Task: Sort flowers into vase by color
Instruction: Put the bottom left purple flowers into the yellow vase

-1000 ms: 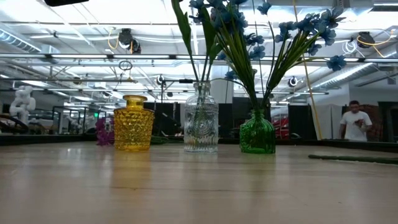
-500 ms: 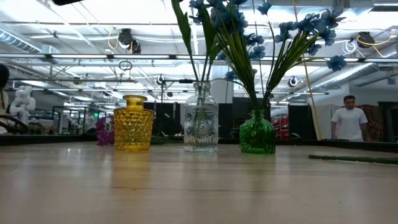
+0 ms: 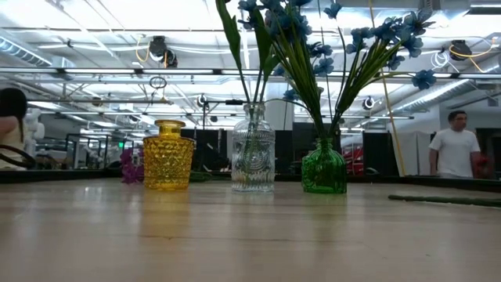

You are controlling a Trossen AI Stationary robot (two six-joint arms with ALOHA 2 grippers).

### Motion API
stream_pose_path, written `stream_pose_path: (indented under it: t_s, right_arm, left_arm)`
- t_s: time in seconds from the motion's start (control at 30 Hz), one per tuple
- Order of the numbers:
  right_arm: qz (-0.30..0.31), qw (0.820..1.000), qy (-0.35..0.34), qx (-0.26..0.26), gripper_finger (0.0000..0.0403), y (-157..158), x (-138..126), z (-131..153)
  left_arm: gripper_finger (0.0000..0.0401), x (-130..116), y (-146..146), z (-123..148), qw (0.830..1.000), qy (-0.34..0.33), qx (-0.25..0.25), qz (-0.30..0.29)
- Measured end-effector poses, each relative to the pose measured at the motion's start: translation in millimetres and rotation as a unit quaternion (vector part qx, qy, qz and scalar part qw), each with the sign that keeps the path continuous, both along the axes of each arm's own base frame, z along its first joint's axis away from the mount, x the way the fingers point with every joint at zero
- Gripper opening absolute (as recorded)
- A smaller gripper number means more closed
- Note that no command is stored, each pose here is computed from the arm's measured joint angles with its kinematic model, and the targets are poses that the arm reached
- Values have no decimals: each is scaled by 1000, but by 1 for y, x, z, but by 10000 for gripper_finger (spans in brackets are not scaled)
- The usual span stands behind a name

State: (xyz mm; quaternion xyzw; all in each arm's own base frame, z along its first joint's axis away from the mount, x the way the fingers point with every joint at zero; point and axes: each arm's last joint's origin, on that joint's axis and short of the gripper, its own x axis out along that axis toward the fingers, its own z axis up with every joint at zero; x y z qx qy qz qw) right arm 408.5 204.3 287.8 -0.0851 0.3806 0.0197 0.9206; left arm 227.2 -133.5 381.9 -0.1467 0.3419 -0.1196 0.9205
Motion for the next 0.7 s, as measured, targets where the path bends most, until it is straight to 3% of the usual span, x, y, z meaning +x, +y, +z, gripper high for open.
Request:
stream_pose_path:
  t_s: [0.17,0.3,0.47,0.57,0.7]
  right_arm:
    - [-11,1000,4,-7,1,-2,-33,36]
    - [-37,999,-20,-18,1,-6,-76,77]
    - [-55,993,-105,-18,0,-5,-137,126]
    - [-74,985,-153,-28,0,-2,-173,135]
    - [-104,972,-206,-31,0,2,-212,122]
  left_arm:
    - [233,-42,10,45,993,-102,57,14]
    - [222,-70,20,58,980,-152,120,53]
    - [214,-87,30,65,963,-185,175,84]
    - [214,-86,29,64,959,-186,193,88]
    - [214,-85,28,62,959,-180,200,87]
